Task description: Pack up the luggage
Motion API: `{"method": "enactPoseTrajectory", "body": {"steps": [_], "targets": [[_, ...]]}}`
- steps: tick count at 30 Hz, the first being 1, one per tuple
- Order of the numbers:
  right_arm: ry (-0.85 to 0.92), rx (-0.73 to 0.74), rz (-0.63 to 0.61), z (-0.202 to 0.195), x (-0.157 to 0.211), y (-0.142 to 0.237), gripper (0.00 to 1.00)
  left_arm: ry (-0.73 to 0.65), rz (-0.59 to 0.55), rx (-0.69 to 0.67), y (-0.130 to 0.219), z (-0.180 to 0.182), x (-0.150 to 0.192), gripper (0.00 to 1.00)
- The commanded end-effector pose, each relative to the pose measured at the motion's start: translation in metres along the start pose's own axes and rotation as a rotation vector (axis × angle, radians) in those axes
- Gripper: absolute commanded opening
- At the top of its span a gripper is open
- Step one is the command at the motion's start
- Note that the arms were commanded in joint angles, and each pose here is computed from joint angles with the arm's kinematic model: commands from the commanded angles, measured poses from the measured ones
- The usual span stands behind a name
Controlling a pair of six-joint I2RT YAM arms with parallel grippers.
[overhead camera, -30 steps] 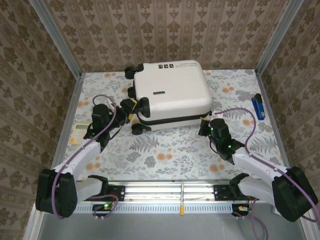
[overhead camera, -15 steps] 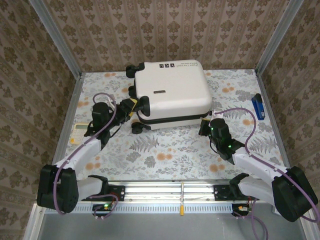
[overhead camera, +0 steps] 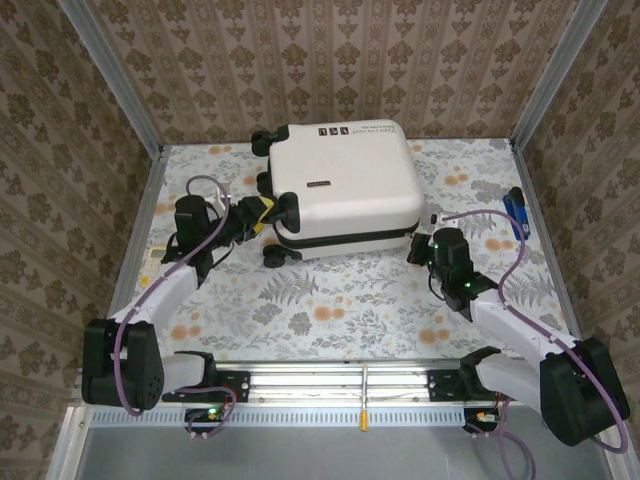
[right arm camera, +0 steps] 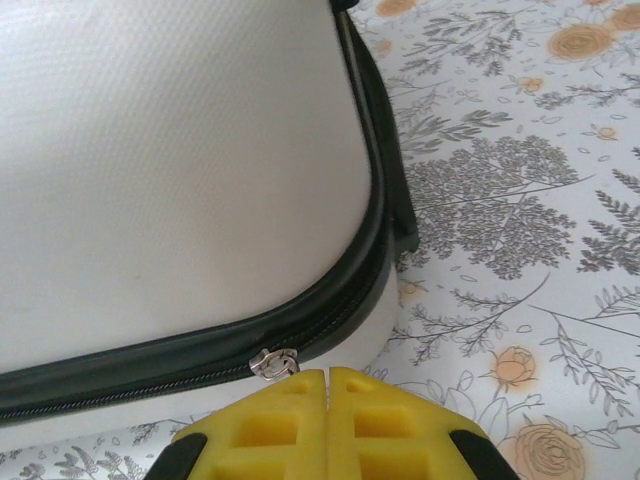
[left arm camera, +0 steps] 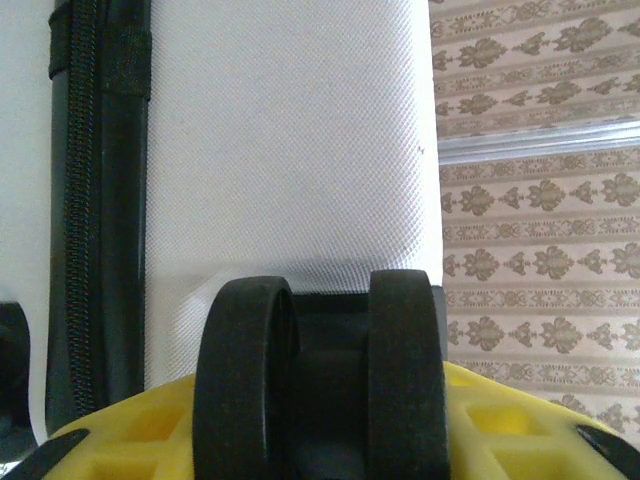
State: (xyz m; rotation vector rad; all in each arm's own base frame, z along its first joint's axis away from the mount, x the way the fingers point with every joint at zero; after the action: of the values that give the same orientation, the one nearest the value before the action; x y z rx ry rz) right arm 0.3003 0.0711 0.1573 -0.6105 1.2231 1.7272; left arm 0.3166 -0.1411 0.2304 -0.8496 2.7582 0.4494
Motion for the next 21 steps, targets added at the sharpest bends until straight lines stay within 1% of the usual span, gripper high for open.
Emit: {"method": "enactPoseTrajectory", "body": {"steps": [1, 10, 15, 21], "targets": [[-0.035, 0.163, -0.028, -0.03, -0.013, -0.001, 0.0, -0.148, -0.059, -0.008, 0.008, -0.01, -0.024, 0.19], [-0.025, 0.061, -0.016, -0.021, -0.02, -0.004, 0.0, -0.143, -0.042, -0.004, 0.004, -0.001, -0.032, 0.18], [-0.056, 0.067, -0.004, -0.026, -0.02, -0.01, 0.0, -0.136, -0.032, -0.011, 0.003, 0.007, -0.033, 0.17], [-0.108, 0.132, 0.009, -0.041, -0.024, -0.016, 0.0, -0.13, -0.04, -0.021, 0.008, 0.015, -0.038, 0.15]]}}
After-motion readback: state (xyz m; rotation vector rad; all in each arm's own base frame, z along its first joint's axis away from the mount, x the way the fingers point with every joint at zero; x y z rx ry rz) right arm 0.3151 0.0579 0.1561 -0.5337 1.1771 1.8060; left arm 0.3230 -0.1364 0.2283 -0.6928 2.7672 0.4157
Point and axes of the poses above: each hand's point on the last joint's axis, 136 mm out from that joint toward the fingers, its own y axis back along the fingers, its own z axis along the line the jaws close on, x = y × z, the point moved 4 cm from there along y, back along the fingers, and after that the axes turned 6 degrees about -y, right-handed, at the moved point
